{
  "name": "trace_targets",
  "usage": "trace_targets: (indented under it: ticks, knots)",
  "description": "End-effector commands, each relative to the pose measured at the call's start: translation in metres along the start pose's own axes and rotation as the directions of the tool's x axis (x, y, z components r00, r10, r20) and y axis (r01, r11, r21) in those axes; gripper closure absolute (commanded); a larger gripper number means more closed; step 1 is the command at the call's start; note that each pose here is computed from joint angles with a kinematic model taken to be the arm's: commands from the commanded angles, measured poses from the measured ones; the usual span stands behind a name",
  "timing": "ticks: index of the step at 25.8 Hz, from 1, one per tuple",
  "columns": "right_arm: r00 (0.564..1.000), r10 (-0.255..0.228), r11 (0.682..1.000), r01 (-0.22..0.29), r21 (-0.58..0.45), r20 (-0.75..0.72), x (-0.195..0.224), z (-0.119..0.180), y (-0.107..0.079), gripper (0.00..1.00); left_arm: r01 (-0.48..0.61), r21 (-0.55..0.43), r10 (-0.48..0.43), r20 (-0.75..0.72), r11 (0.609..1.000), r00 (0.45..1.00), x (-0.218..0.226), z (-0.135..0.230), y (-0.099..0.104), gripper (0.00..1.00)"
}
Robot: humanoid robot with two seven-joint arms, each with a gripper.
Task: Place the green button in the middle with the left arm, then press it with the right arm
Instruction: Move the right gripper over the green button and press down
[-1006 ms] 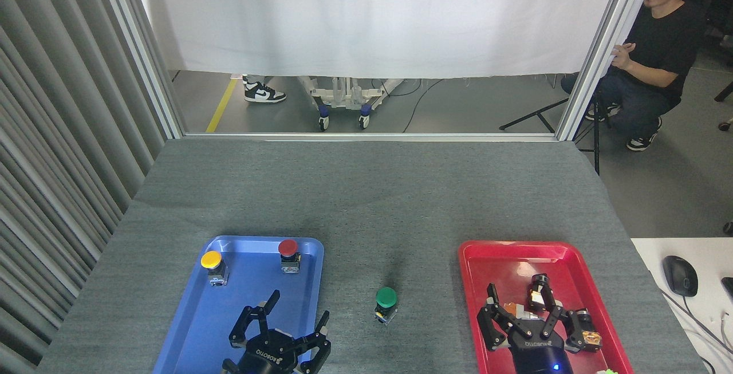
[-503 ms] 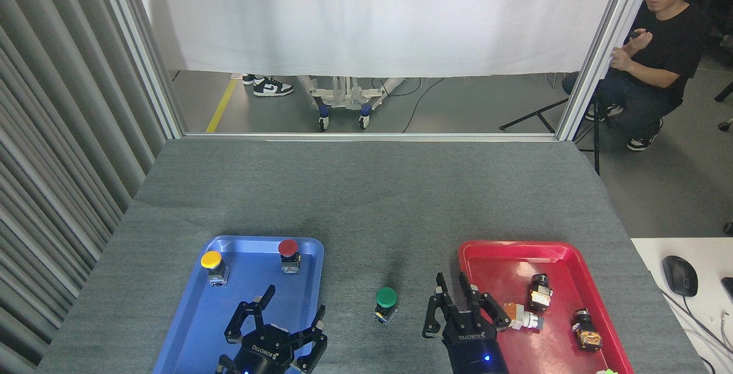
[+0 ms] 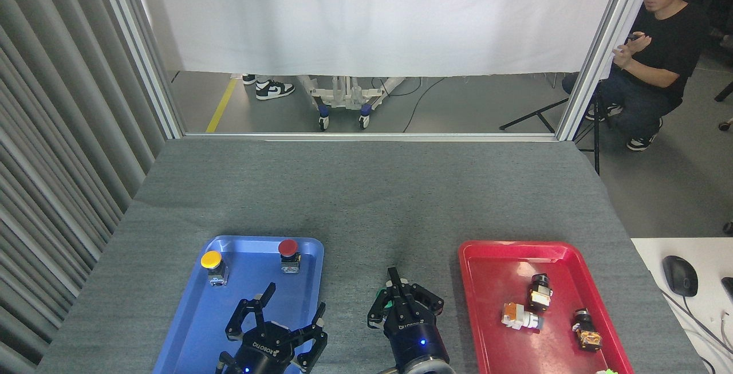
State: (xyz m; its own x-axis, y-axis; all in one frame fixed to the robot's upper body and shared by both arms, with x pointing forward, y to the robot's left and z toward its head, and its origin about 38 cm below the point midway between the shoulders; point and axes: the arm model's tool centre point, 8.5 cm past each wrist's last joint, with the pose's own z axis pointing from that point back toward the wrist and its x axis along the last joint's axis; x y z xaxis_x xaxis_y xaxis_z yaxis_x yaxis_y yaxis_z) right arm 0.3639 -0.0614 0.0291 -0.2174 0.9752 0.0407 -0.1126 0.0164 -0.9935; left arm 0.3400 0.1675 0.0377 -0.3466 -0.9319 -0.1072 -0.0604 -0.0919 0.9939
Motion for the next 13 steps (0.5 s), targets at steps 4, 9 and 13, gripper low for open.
trace_targets:
  ticks: [4, 9, 13]
  knots:
    - [0.999, 0.032, 0.998, -0.033, 0.059, 0.017, 0.015, -0.004, 0.019, 0.87, 0.0, 0.0, 0.0, 0.0, 1.0, 1.0, -0.001, -0.001, -0.001, 0.0]
    - [0.999, 0.047, 0.993, -0.047, 0.104, 0.0, 0.011, -0.001, 0.035, 0.86, 0.001, -0.014, -0.001, 0.0, 1.0, 1.0, -0.002, 0.0, -0.005, 0.0]
    - [0.998, 0.055, 0.986, -0.055, 0.159, -0.001, 0.009, 0.001, 0.048, 0.86, -0.003, -0.014, 0.003, 0.001, 1.0, 1.0, -0.001, 0.0, -0.006, 0.0]
